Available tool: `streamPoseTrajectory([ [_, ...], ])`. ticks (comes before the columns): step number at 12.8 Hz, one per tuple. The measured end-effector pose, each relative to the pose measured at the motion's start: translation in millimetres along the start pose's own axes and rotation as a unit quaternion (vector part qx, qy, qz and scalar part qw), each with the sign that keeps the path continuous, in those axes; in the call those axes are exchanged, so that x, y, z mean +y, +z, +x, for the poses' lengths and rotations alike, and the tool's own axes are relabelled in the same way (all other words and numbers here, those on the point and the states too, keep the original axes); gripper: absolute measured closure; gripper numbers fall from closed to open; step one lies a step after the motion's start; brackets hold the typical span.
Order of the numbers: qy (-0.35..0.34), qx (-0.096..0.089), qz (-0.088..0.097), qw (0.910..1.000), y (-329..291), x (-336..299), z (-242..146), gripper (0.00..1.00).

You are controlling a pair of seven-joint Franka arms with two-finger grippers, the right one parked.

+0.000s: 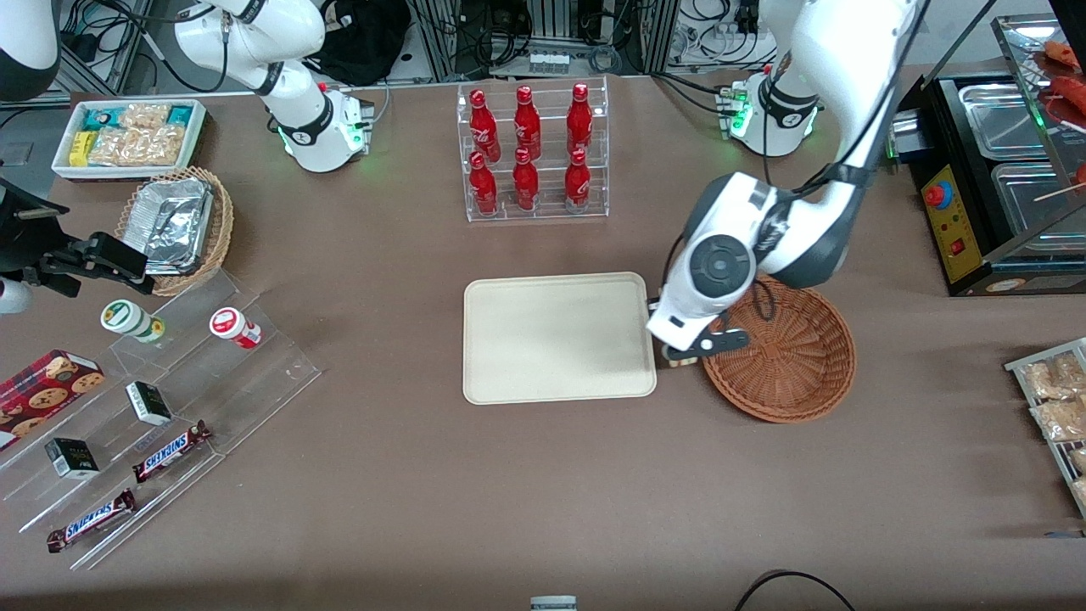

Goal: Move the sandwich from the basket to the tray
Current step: 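Lift the sandwich and carry it over the cream tray, then lower the sandwich onto the tray and open the left gripper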

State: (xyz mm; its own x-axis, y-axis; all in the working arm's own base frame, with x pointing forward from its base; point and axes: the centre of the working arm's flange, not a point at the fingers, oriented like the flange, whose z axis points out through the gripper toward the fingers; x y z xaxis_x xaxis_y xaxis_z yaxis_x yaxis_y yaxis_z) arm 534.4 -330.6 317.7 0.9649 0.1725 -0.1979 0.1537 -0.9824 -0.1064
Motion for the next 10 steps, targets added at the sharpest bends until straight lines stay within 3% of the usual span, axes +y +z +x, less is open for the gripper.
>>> streamPoseTrajectory([
  [3, -0.010, 0.016, -0.013, 0.9997, 16.7, 52.5, -19.1, 0.85],
  [10, -0.028, 0.030, -0.039, 0.9984, 59.7, 152.8, -55.6, 0.85],
])
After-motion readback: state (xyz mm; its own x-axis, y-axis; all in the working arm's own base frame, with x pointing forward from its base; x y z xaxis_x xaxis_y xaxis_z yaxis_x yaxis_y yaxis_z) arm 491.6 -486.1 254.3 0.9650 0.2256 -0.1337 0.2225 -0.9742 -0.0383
